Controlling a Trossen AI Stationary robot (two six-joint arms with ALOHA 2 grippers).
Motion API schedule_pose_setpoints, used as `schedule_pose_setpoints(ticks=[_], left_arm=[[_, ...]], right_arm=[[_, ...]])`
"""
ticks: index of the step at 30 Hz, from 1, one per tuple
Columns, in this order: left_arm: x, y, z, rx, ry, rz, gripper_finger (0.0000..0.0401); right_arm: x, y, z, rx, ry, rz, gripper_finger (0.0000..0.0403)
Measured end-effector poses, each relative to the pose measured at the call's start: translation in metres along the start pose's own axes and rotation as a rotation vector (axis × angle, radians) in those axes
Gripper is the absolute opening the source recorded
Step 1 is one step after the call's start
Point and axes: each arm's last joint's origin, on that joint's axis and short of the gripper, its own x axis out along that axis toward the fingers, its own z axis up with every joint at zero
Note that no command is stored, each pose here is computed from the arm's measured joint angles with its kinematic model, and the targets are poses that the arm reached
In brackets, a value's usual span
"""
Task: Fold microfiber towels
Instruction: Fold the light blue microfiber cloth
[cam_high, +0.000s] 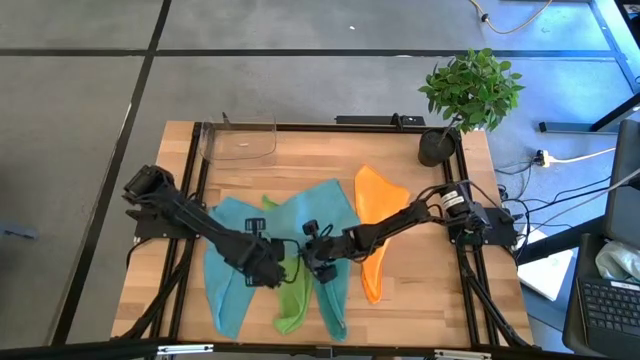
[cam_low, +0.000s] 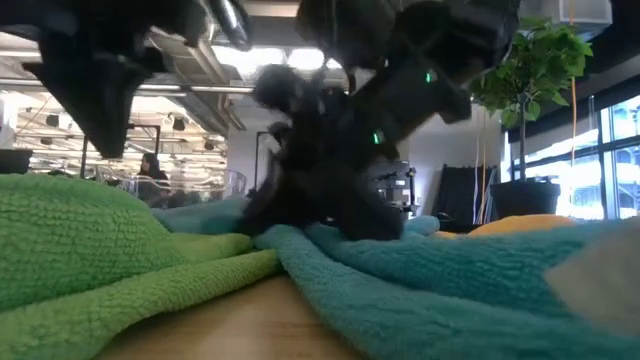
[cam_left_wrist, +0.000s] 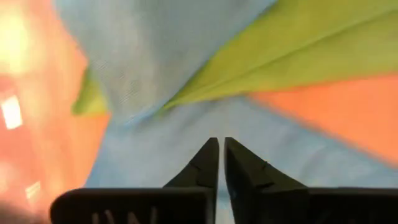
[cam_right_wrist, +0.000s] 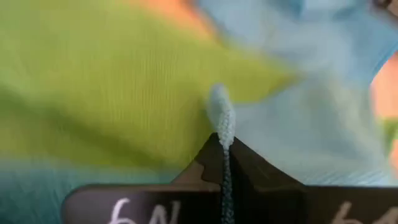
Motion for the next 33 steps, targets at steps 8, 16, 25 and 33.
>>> schedule_pose_setpoints(ticks=[8,16,25,33], left_arm=[[-0.010,-0.022,-0.013,-0.027,-0.158,0.099,0.0095],[-0.020,-0.038,-0.028,-0.072,-0.302,0.172,0.0131],[-0.029,-0.051,-0.029,-0.148,-0.617,0.278,0.0161],[-0.002,-0.052,-0.031,-0.195,-0.639,0.259,0.0194]], right_arm=[[-0.019,-0.014,0.017,0.006,-0.030,-0.041,0.0005],[-0.050,-0.032,0.040,0.003,-0.089,-0.068,0.0005],[-0.074,-0.059,0.054,0.012,-0.161,-0.125,0.0005],[-0.072,-0.066,0.050,0.020,-0.154,-0.118,0.0006]])
